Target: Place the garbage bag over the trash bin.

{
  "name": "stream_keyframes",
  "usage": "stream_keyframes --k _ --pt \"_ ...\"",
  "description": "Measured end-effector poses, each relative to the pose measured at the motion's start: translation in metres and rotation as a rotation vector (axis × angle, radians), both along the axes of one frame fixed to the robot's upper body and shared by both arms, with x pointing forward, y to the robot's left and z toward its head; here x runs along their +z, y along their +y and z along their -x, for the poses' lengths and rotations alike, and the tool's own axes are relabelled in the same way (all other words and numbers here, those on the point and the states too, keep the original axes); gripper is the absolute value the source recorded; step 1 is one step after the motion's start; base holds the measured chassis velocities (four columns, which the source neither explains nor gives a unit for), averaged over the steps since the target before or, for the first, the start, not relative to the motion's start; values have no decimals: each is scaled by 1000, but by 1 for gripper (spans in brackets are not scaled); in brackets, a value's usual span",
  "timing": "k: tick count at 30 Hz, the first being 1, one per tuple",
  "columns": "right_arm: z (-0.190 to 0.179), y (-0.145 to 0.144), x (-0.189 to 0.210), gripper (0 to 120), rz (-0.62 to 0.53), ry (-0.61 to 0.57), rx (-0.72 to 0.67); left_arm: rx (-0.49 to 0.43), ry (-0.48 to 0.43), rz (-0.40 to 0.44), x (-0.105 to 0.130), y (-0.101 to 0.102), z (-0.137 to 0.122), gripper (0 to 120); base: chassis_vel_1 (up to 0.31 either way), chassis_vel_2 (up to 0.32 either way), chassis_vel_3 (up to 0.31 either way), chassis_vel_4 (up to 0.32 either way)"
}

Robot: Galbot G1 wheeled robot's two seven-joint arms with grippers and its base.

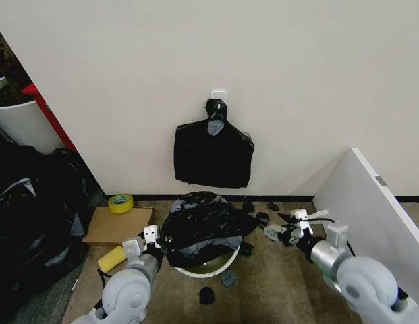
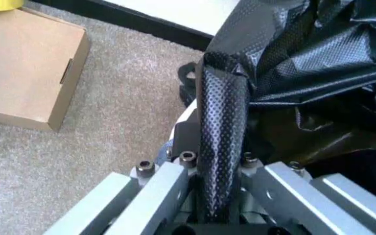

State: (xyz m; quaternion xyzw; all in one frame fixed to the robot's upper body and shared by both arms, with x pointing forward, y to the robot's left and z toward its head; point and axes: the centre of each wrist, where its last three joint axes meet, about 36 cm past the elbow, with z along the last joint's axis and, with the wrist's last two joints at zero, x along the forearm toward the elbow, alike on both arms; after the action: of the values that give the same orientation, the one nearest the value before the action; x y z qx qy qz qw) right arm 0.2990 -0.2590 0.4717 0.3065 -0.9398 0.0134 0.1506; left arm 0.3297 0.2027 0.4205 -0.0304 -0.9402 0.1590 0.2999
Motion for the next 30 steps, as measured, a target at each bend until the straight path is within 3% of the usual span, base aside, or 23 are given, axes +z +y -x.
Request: stream_keyframes --k 6,11,18,22,24,28,30 --pt "27 31 -1 100 62 -63 200 -18 -1 -11 2 -2 2 1 0 0 0 0" --pt "28 40 -14 100 115 -85 257 -32 2 -13 4 -4 6 1 0 0 0 0" --pt "16 42 -33 78 154 -98 244 -48 -16 -37 5 -3 9 1 0 0 0 0" --pt "10 37 -40 59 175 -114 240 -54 -21 -47 6 -2 10 1 0 0 0 0" --pt "10 37 -40 57 177 -115 244 -55 -22 -47 5 -2 10 1 0 0 0 0" --pt "8 32 -44 38 201 -141 314 -53 -18 -38 3 -6 9 1 0 0 0 0" --pt "8 31 -45 36 203 -143 320 -53 -18 -37 3 -7 9 1 0 0 0 0"
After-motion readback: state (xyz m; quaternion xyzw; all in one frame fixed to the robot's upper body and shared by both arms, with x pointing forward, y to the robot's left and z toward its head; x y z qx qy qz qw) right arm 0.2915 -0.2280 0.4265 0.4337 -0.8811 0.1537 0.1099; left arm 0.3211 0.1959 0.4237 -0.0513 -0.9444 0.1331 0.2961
